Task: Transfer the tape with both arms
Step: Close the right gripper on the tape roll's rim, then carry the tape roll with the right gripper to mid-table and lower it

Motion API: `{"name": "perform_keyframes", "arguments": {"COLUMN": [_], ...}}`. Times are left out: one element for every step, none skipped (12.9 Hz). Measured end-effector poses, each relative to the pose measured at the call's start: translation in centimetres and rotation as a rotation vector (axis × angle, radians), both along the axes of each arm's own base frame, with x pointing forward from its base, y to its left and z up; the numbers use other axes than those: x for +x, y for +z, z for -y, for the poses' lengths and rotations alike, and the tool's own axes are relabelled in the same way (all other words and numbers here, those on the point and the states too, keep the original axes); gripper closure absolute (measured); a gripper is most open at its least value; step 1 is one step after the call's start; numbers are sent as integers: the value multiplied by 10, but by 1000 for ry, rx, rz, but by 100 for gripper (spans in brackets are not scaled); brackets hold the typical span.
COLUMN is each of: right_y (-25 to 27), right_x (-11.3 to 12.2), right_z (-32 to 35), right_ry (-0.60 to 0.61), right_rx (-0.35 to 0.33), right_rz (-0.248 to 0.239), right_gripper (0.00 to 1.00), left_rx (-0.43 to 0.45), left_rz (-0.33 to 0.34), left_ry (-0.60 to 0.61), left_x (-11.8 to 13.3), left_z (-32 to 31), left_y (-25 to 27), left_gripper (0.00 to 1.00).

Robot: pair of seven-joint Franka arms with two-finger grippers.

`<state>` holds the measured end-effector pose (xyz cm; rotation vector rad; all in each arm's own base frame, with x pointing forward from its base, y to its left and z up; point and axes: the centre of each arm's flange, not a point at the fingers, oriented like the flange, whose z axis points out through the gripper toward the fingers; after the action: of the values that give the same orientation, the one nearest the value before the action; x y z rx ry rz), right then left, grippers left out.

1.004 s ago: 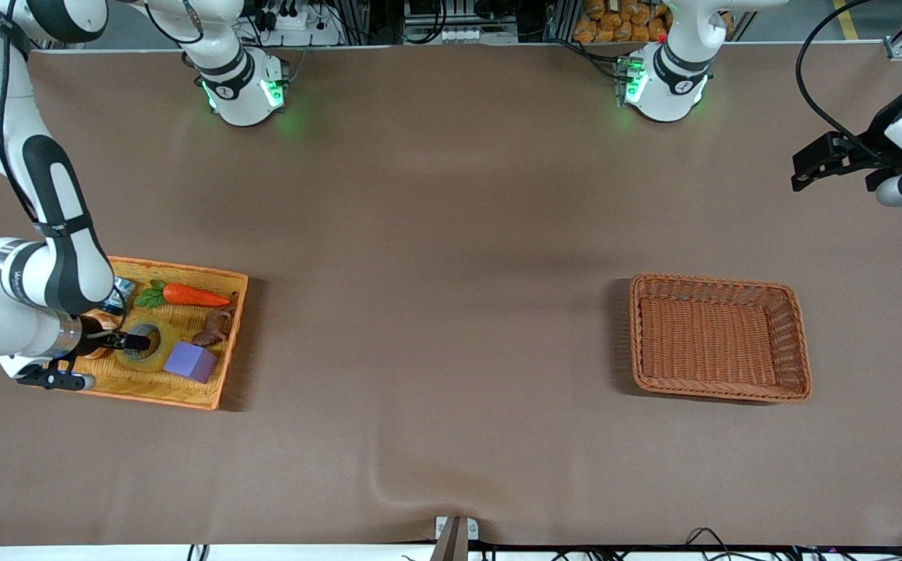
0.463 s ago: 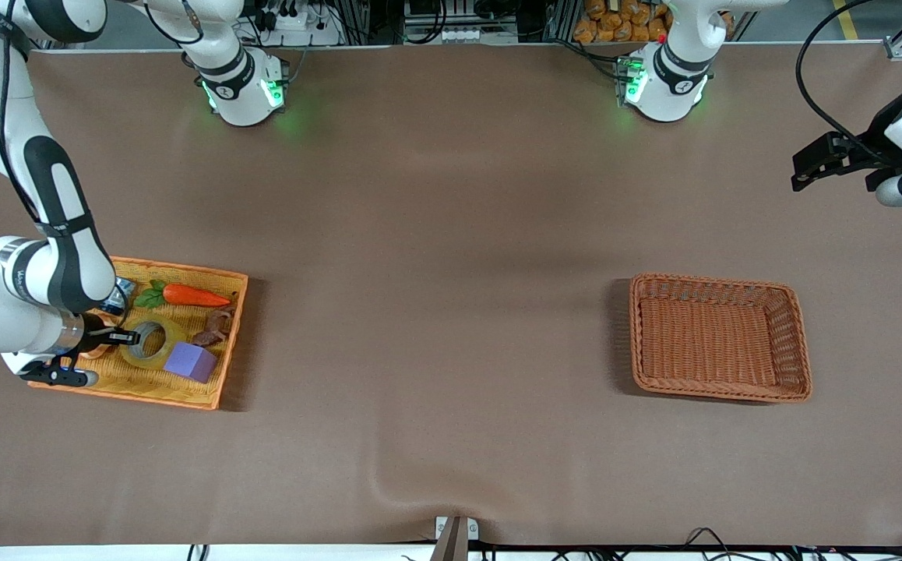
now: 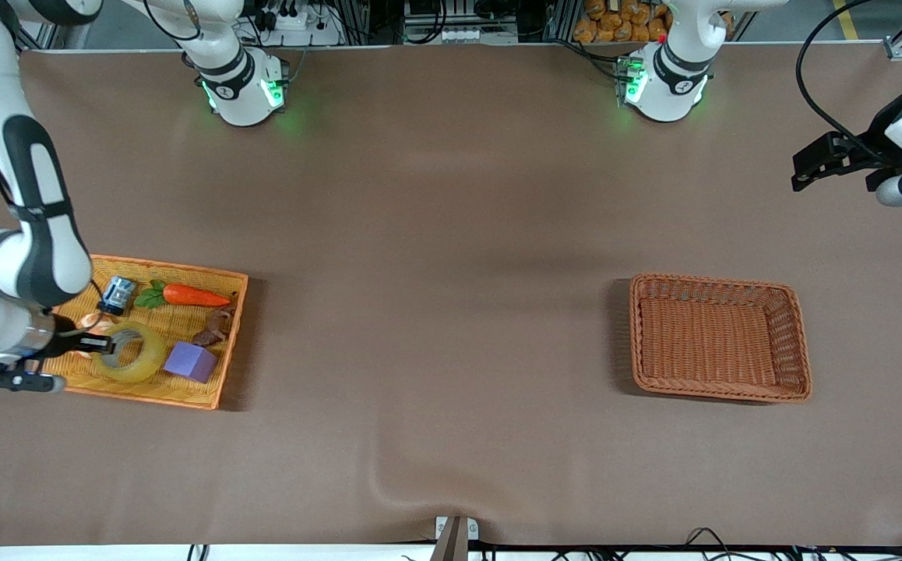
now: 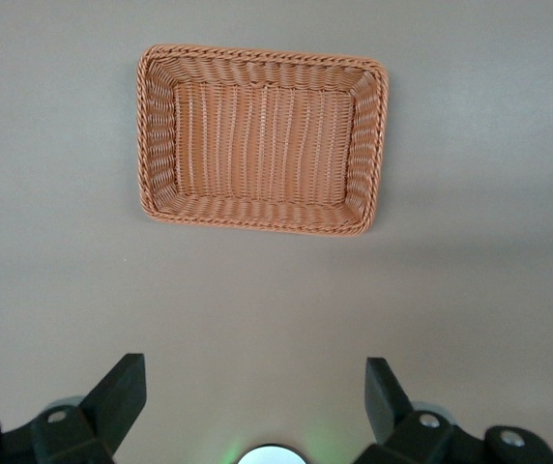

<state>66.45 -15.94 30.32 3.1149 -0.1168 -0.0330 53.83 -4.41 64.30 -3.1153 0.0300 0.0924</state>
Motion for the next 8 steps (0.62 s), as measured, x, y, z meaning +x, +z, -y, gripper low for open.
{"name": "perform_keyframes", "arguments": {"right_y": [25,49,69,86,98,106,110,112], "right_x": [-1,-4,-6,-6,-5,-2,0,1], "right_z": [-2,-6,-14,-26,-41,-59,-78,-99], "right_ry": [14,22,30,37,33,20,8,-2], "right_rx": [-2,0,6,14,22,36,55,70], "right_rz": [8,-2,-26,-50,-66,-78,-88,-98], "right_gripper": [78,78,78,78,78,78,78,78], "left_rx": [0,0,0,0,0,0,0,0], "left_rz": [1,1,1,1,1,1,1,1], "left_ry": [0,0,-1,-3,-5,-7,-7,-7], "left_x": [0,0,0,0,0,0,0,0], "left_z": [0,0,1,2,3,4,4,4], "left_y": [0,0,0,0,0,0,0,0], "left_gripper": [0,0,0,0,0,0,0,0]}}
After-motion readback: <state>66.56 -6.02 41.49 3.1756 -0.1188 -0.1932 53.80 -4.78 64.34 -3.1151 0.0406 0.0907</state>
